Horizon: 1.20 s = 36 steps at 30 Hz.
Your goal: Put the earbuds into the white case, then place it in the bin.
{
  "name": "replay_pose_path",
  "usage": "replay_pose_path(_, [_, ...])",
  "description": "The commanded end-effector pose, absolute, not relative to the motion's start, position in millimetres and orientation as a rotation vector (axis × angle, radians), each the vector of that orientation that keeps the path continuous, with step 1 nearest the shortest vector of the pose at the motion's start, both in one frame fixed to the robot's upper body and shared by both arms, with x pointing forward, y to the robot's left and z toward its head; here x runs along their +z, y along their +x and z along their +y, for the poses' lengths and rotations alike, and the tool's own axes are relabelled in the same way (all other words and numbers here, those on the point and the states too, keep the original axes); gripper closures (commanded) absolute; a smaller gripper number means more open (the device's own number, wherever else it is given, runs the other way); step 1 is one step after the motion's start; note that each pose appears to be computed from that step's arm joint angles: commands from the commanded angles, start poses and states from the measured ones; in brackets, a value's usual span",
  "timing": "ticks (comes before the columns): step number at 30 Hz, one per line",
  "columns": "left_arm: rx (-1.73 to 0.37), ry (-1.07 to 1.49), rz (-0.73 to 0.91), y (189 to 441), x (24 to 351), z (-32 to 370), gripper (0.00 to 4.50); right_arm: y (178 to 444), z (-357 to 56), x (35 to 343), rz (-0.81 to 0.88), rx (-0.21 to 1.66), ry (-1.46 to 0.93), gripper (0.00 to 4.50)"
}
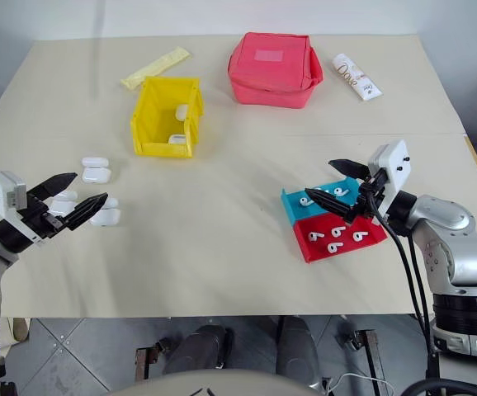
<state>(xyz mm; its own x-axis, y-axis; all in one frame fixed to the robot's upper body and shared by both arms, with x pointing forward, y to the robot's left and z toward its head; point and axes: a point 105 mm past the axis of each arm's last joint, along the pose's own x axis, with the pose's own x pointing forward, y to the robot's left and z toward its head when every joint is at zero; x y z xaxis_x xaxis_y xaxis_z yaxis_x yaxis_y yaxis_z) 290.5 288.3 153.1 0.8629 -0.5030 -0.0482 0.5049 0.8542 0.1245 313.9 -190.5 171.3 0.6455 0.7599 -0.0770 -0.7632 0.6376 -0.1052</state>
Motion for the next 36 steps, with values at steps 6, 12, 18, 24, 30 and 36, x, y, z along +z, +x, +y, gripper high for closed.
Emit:
replay_pose_path(6, [-0.495,0.186,-0.028,292,164,290,0.05,312,-195,187,-0.028,0.871,-0.167,0.00])
replay_pose_path(12, [-0.511,0.185,-0.007,278,161,292,0.05,310,-193,185,-0.018,0.911,-0.177,0.00])
replay_pose_path(18, [-0.417,0.221,0.100,238,148,329,0.05,291,-201,179,0.038,1.065,-0.236,0.00])
replay_pose_path(24, [-0.348,0.190,0.251,195,133,361,0.05,287,-230,184,0.095,1.076,-0.251,0.00])
replay_pose_path(30, [-0.339,0.171,0.298,174,130,372,0.05,289,-241,185,0.126,1.081,-0.271,0.00])
replay_pose_path(36, [-0.347,0.181,0.269,181,135,361,0.05,296,-221,195,0.070,1.161,-0.301,0.00])
